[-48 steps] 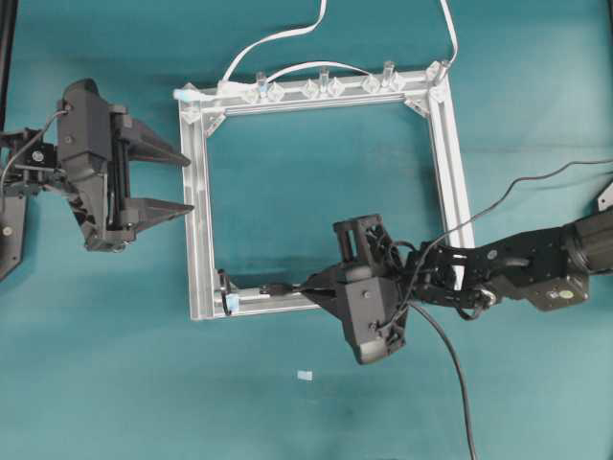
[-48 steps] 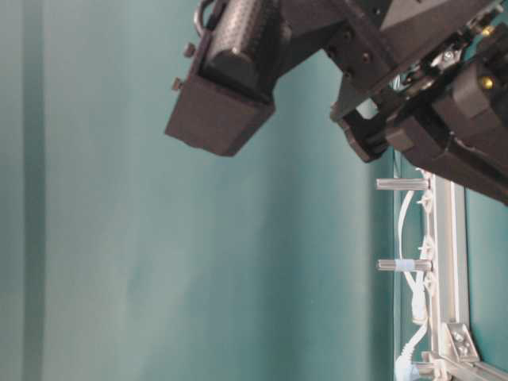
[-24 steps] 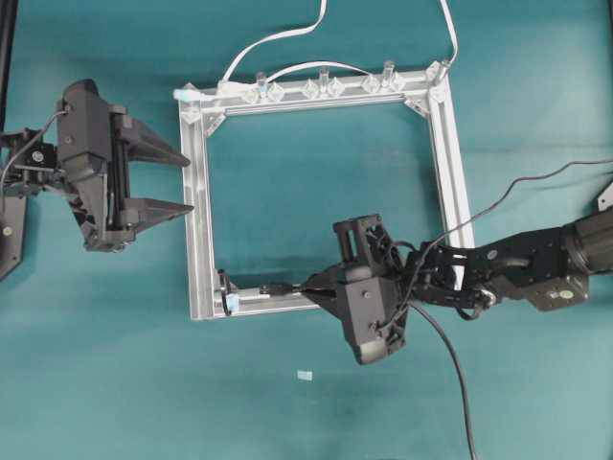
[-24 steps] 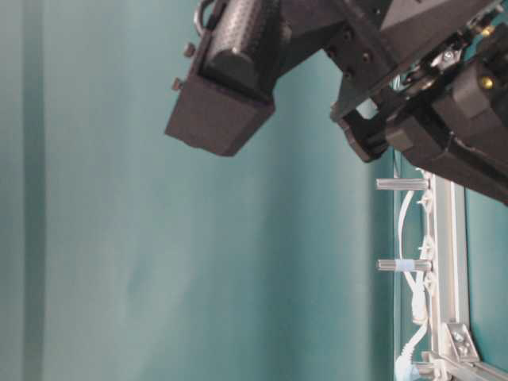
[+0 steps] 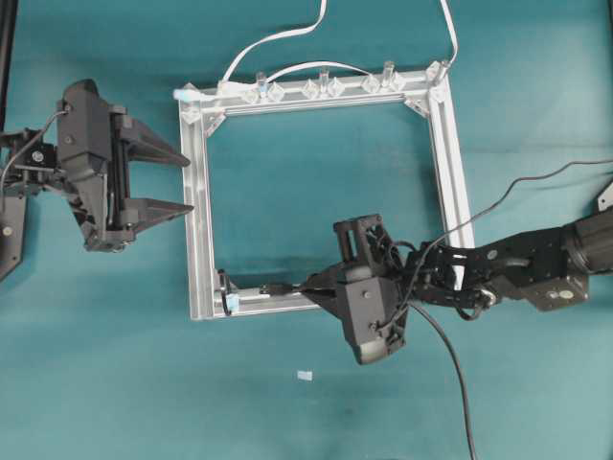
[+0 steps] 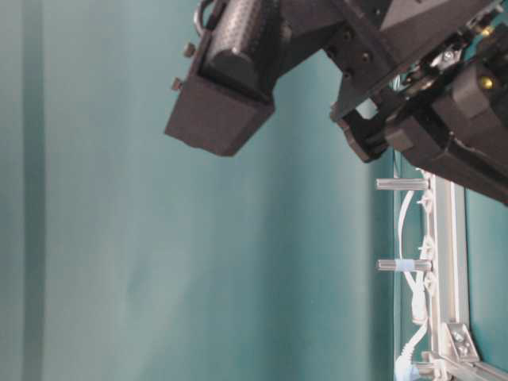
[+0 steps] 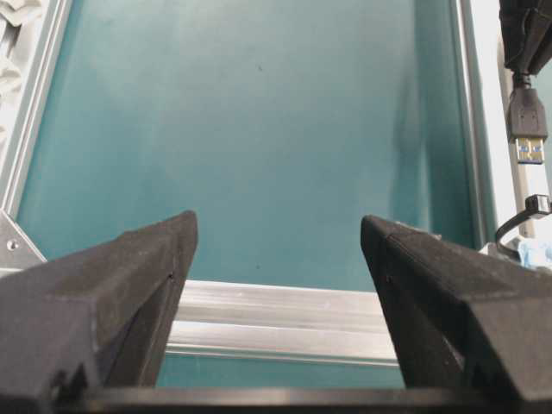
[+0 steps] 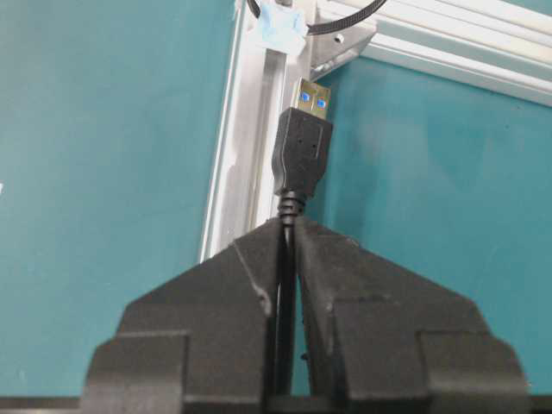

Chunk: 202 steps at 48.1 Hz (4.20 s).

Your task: Insert the wire through the string loop located on the left side.

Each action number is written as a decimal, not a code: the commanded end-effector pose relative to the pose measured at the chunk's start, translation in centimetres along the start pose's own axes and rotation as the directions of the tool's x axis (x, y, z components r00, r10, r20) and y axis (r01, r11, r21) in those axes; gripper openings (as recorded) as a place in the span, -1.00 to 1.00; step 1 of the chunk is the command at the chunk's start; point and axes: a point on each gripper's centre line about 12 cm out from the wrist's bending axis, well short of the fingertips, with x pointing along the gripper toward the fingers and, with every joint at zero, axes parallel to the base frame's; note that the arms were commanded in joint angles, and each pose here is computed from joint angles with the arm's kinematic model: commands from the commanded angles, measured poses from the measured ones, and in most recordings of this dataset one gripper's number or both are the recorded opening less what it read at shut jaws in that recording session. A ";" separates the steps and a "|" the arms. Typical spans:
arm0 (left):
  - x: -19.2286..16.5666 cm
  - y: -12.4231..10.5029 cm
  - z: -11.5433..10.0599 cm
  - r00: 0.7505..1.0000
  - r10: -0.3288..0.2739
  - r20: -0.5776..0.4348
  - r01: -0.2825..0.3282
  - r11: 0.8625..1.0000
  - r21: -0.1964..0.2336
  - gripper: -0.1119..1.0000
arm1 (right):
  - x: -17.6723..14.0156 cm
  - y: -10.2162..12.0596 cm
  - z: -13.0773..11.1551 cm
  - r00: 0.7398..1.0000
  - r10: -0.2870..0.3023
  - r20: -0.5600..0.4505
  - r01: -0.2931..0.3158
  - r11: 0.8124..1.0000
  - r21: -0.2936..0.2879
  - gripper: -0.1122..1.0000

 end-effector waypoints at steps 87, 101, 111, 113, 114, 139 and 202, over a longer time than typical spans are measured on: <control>-4.2 -0.3 -1.9 1.000 -0.023 -0.012 0.023 1.000 0.006 0.62 | 3.6 -1.0 4.7 0.994 -0.035 0.101 0.031 0.999 0.038 -0.68; -5.2 -0.2 -2.5 1.000 -0.025 -0.009 0.025 1.000 0.005 0.62 | 4.8 -1.0 5.2 0.993 -0.038 0.109 0.033 0.999 0.042 -0.68; -5.8 -0.2 -2.8 1.000 -0.028 -0.010 0.028 1.000 0.006 0.62 | 5.5 -0.9 5.5 0.992 -0.039 0.116 0.034 0.998 0.045 -0.68; -5.9 -0.2 -2.9 1.000 -0.027 -0.009 0.027 1.000 0.004 0.62 | 5.6 -0.9 5.7 0.992 -0.040 0.119 0.034 0.998 0.046 -0.68; -6.0 -0.2 -2.9 1.000 -0.027 -0.008 0.027 1.000 0.005 0.62 | 5.7 -0.9 5.7 0.992 -0.040 0.119 0.034 0.998 0.046 -0.68; -6.2 -1.5 -2.4 0.996 -0.085 -0.009 0.085 0.996 0.031 0.62 | 5.9 -1.2 5.7 0.993 -0.038 0.114 0.033 0.998 0.048 -0.68; 3.9 -8.2 -2.4 0.953 -0.194 -0.231 0.206 0.978 0.029 0.62 | 6.0 -1.1 5.6 0.994 -0.017 0.107 0.018 1.000 -0.008 -0.68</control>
